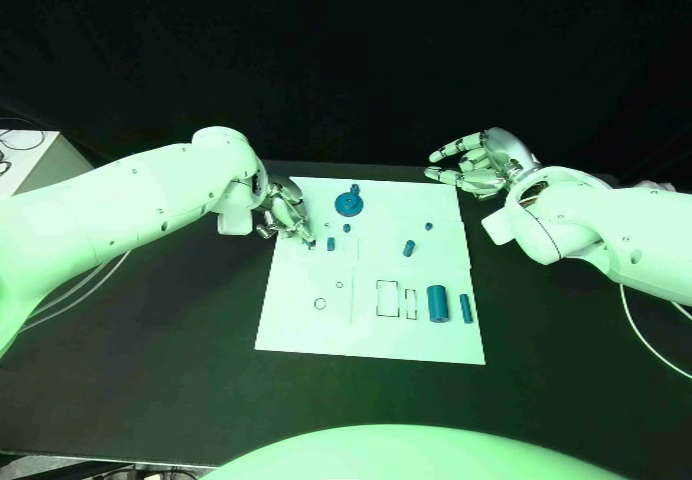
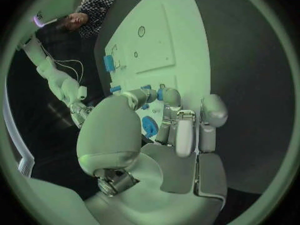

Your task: Assemble the parts on the task board

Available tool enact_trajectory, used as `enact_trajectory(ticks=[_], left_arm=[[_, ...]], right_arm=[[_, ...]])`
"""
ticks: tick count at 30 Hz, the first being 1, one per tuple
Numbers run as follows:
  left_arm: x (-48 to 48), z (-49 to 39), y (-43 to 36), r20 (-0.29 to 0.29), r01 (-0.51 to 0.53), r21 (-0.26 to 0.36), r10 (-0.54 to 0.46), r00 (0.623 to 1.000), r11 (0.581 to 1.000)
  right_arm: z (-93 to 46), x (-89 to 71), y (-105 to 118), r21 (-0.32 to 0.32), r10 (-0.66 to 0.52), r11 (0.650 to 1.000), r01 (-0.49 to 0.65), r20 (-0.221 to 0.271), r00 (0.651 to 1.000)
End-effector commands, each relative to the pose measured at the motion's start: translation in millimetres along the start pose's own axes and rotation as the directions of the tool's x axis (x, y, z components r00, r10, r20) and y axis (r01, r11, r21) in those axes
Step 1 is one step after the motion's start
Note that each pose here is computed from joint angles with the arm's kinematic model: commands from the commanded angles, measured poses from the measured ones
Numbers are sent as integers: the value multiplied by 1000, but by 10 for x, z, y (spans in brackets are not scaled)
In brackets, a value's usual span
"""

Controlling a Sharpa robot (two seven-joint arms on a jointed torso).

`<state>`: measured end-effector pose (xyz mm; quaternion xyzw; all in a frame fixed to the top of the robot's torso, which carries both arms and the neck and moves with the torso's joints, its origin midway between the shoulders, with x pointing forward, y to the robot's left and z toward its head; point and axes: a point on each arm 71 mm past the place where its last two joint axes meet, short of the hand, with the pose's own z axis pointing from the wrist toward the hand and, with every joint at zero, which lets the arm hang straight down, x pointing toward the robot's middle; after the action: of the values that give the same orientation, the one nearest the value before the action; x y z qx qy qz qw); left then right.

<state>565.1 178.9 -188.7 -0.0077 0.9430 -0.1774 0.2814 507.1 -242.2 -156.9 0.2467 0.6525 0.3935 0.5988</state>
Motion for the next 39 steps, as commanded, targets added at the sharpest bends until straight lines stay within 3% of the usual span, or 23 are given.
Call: enact_trajectory(ticks=[1,29,39], left_arm=[[15,11,-21,-10,-15,6,15,1000,1000],[8,-31,9,-10,18,25,-18,1000,1000],[21,-46,9,-37,30,32,-28,999,999]], right_arm=[[1,11,4,-6,-2,1000,2,-10,1000],[4,17,-2,-4,-2,1000,2,-12,1000],[4,18,-3,-4,-2,1000,2,-13,1000]])
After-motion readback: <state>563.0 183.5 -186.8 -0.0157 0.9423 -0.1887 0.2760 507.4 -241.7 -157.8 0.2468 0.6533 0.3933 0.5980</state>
